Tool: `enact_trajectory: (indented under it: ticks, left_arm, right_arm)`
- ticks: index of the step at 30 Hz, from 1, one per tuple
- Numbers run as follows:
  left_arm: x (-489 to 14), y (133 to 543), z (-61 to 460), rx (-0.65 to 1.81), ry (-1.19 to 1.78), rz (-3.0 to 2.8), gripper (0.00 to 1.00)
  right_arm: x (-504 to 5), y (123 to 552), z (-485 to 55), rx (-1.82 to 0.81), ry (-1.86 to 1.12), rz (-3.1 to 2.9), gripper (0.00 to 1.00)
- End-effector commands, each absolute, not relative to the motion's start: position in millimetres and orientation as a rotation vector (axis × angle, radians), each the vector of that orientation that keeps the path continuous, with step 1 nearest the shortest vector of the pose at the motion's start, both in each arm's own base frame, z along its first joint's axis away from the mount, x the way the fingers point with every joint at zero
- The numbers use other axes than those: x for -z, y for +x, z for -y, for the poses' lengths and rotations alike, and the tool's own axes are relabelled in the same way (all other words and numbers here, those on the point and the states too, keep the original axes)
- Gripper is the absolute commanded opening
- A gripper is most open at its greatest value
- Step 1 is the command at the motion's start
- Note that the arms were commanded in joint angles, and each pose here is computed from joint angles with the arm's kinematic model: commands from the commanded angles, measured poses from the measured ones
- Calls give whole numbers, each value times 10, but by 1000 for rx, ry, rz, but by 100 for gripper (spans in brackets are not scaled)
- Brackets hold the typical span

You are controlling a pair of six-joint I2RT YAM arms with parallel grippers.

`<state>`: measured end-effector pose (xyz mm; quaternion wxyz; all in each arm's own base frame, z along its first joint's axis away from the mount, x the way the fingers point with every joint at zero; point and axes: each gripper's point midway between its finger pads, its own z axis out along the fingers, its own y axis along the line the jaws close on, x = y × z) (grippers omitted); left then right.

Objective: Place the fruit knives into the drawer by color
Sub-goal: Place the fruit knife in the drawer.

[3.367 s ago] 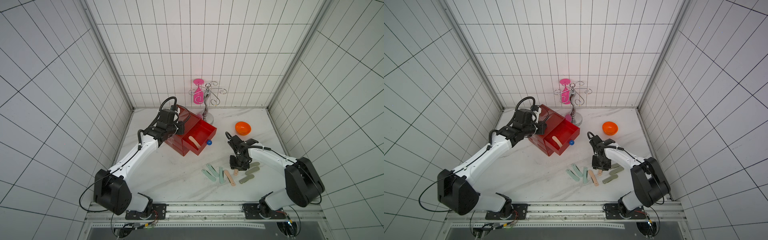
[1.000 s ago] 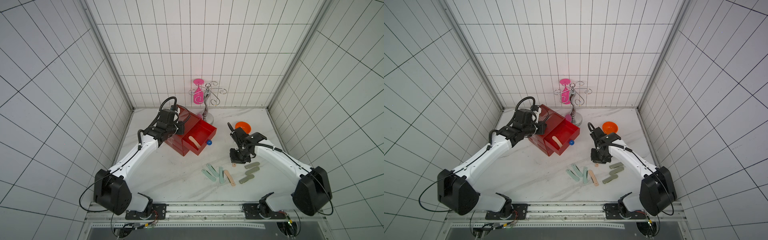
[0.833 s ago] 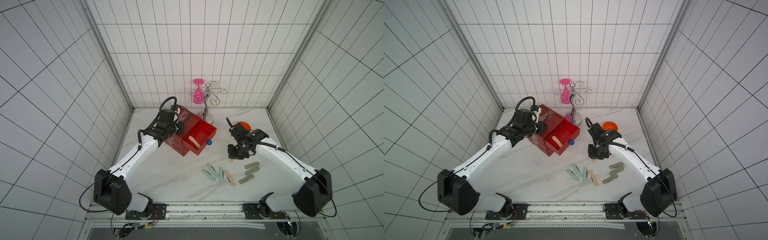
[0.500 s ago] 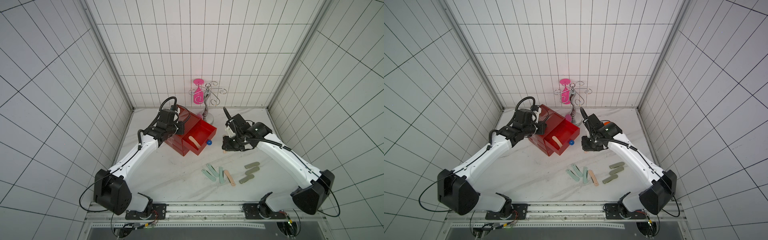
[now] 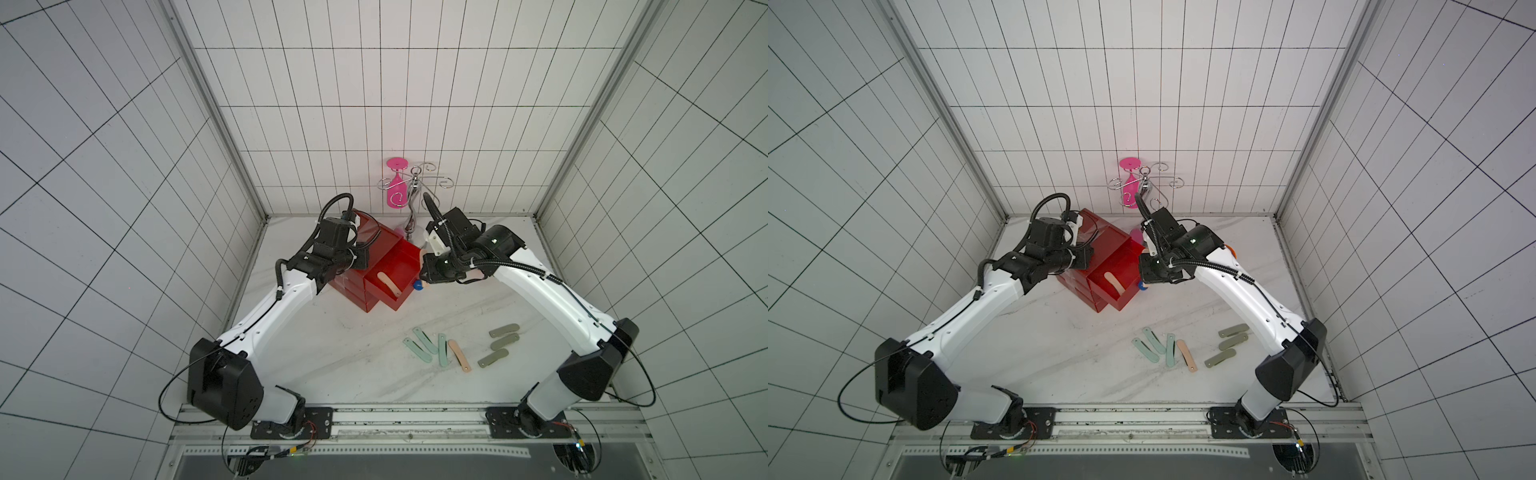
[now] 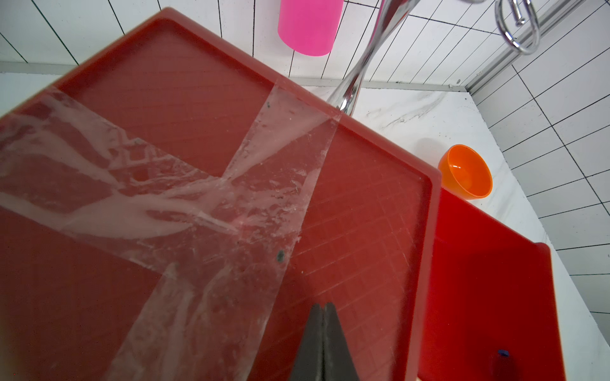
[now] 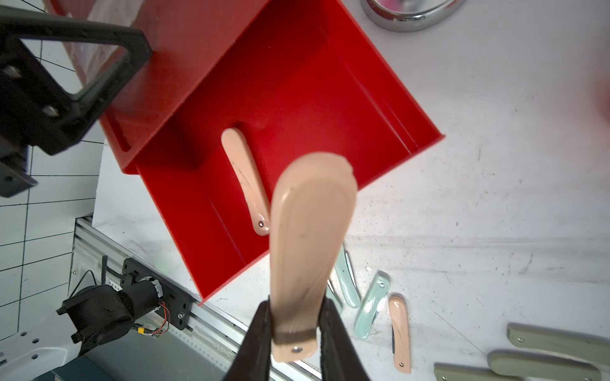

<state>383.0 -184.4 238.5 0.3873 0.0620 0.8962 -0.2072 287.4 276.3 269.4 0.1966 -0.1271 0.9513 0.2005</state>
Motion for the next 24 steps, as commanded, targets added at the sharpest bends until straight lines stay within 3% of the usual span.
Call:
enact_trajectory:
  ticks: [1, 24]
  left_arm:
    - [-1844, 3575, 1772, 480, 165, -2506, 0]
    - [-1823, 3574, 1780, 483, 167, -2513, 0]
  right_arm:
    - [-3071, 2948, -2944, -637, -405, -2565, 17]
    - [-2614, 3230, -3364, -615, -490, -2668, 18]
